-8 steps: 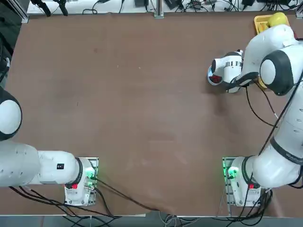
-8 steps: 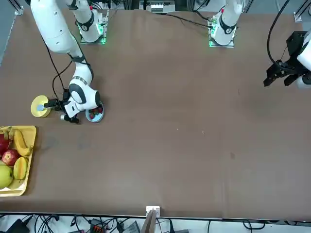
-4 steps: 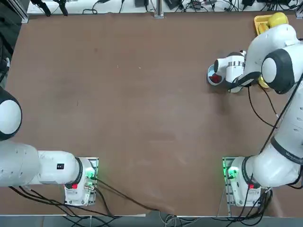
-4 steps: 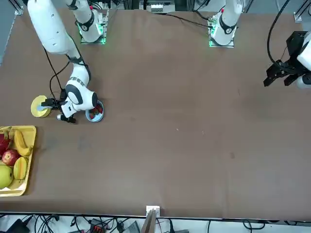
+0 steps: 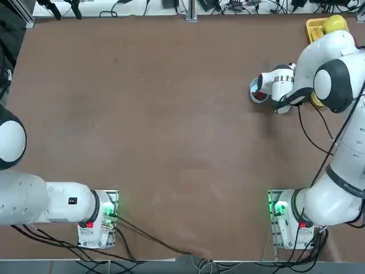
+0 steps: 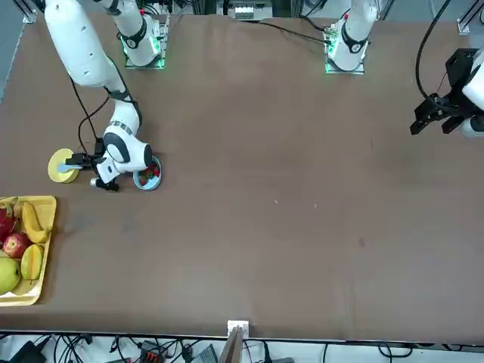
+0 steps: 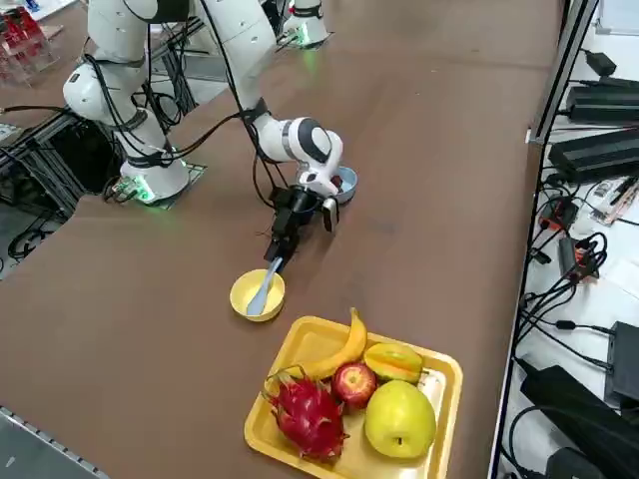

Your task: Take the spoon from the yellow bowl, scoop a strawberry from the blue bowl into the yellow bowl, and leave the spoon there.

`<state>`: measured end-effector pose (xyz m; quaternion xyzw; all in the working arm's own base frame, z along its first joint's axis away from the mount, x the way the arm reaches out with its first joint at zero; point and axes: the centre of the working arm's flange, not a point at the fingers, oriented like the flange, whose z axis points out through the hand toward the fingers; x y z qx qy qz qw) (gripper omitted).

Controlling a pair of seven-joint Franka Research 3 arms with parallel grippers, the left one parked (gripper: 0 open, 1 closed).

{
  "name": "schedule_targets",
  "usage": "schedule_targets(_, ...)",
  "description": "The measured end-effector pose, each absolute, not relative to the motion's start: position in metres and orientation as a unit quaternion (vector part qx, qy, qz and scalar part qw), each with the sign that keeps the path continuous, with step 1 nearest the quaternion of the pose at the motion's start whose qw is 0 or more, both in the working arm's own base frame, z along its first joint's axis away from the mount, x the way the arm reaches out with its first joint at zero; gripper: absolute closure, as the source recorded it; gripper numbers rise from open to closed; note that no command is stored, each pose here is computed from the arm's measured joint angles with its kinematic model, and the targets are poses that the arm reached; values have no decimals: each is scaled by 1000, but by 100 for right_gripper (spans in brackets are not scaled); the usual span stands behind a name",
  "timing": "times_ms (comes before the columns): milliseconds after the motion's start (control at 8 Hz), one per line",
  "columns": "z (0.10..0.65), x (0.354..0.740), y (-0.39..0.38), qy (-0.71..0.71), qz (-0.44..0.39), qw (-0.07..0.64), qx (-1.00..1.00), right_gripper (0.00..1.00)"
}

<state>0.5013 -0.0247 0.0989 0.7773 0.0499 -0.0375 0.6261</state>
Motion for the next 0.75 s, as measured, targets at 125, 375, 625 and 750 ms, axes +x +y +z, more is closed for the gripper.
schedule_targets(125, 100, 503, -25, 48, -36, 628, 776, 29)
schedule_targets(375, 102, 506, -24, 46, -33, 628, 776, 33)
schedule_targets(625, 103, 508, -23, 45, -31, 629, 776, 35)
schedule_targets(750, 104, 508, -24, 43, -32, 631, 774, 40)
